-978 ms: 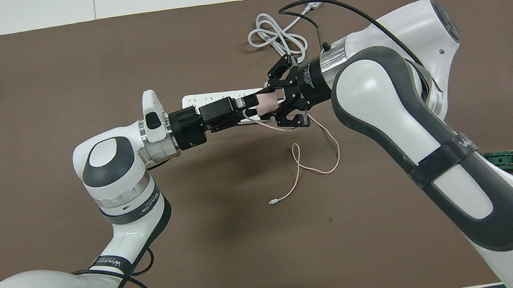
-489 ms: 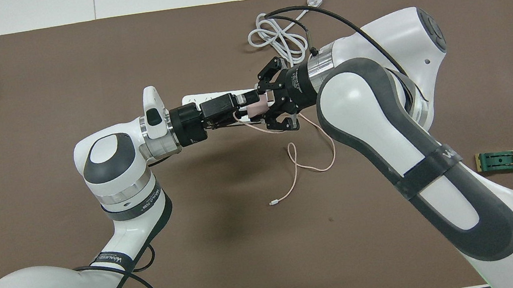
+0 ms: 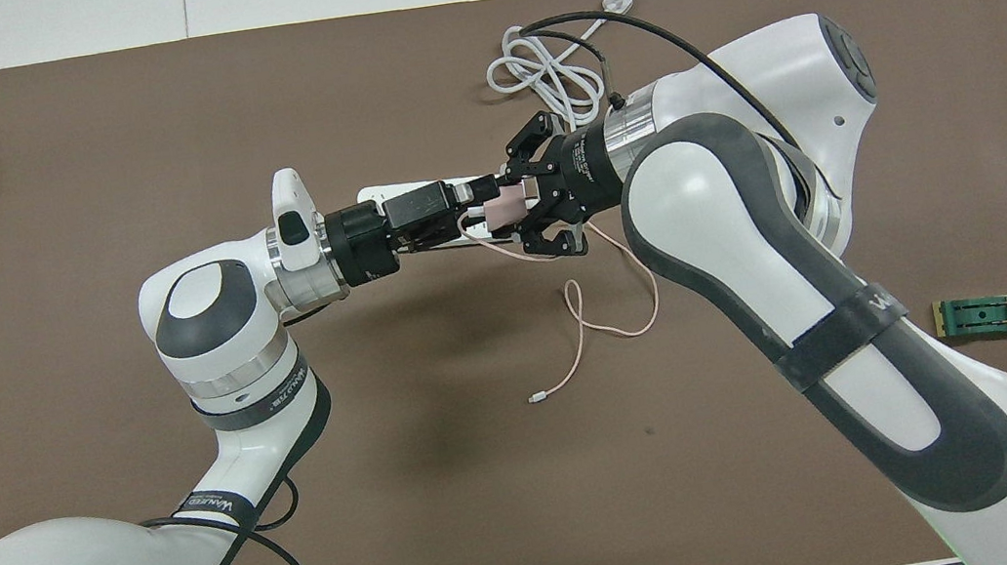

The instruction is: Plug charger into power strip

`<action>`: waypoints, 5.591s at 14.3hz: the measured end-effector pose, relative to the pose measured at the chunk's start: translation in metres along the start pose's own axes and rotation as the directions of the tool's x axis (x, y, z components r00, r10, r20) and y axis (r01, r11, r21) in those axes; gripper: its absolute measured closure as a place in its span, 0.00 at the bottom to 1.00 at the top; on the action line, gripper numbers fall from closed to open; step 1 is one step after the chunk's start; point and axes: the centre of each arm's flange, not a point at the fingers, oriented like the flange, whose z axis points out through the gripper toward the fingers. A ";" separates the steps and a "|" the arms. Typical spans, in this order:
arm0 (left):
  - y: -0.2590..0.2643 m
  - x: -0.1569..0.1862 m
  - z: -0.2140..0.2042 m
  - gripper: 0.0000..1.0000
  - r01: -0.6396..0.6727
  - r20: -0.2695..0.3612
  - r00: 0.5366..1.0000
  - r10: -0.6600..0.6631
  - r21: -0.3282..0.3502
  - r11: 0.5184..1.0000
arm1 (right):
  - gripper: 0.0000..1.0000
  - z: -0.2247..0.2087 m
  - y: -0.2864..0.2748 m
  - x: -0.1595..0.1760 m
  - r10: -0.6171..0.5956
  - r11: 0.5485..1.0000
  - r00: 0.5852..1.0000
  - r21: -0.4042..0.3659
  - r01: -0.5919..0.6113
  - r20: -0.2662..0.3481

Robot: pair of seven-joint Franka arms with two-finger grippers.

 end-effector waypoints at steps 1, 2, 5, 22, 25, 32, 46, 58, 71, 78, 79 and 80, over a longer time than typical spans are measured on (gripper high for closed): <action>0.000 0.000 0.000 0.00 0.000 0.000 1.000 0.000 0.000 1.000 | 0.52 0.000 0.000 0.000 0.000 1.000 1.000 0.000 0.000 0.000; -0.001 0.000 0.000 0.00 0.001 0.000 1.000 -0.001 0.000 1.000 | 0.52 0.000 0.000 0.000 0.000 1.000 1.000 0.000 0.000 0.000; -0.001 0.000 0.000 0.06 0.001 0.001 1.000 -0.001 0.000 1.000 | 0.52 0.000 0.000 0.000 0.000 1.000 1.000 0.000 0.000 0.000; -0.008 -0.004 0.002 0.69 0.016 0.010 1.000 -0.016 0.001 1.000 | 0.36 -0.006 -0.001 -0.001 0.043 0.999 0.999 0.010 -0.043 0.003; -0.008 -0.004 0.002 0.69 0.016 0.013 1.000 -0.016 -0.003 1.000 | 0.04 -0.012 -0.004 0.005 0.064 0.998 0.998 0.021 -0.065 0.003; -0.012 0.006 -0.011 0.69 0.015 -0.033 0.999 -0.013 0.032 0.999 | 0.00 -0.084 -0.022 0.031 0.107 0.988 0.994 0.113 -0.110 0.028; -0.006 -0.021 -0.090 0.69 -0.102 -0.018 0.992 0.123 0.451 0.887 | 0.00 -0.238 0.003 0.058 -0.309 0.931 0.892 0.085 0.354 -0.330; 0.112 -0.004 -0.248 0.69 -0.209 0.256 0.965 -0.063 0.886 0.414 | 0.00 -0.302 0.045 0.094 -0.960 0.273 0.185 -0.568 0.776 -0.209; 0.146 0.011 -0.278 0.69 -0.165 0.169 0.982 -0.084 0.985 0.057 | 0.00 -0.344 0.087 0.073 -0.998 0.022 0.060 -0.733 0.680 0.025; 0.151 0.015 -0.276 0.69 -0.012 0.014 0.999 -0.046 0.999 0.041 | 0.00 -0.344 0.087 0.073 -0.998 0.023 0.059 -0.733 0.680 0.024; 0.152 0.017 -0.273 0.69 0.100 -0.098 0.995 -0.035 0.994 0.040 | 0.00 -0.345 0.087 0.073 -0.998 0.024 0.059 -0.733 0.680 0.022; 0.153 0.019 -0.269 0.69 0.212 -0.211 0.977 -0.018 0.976 0.044 | 0.00 -0.346 0.087 0.073 -0.998 0.025 0.059 -0.733 0.680 0.021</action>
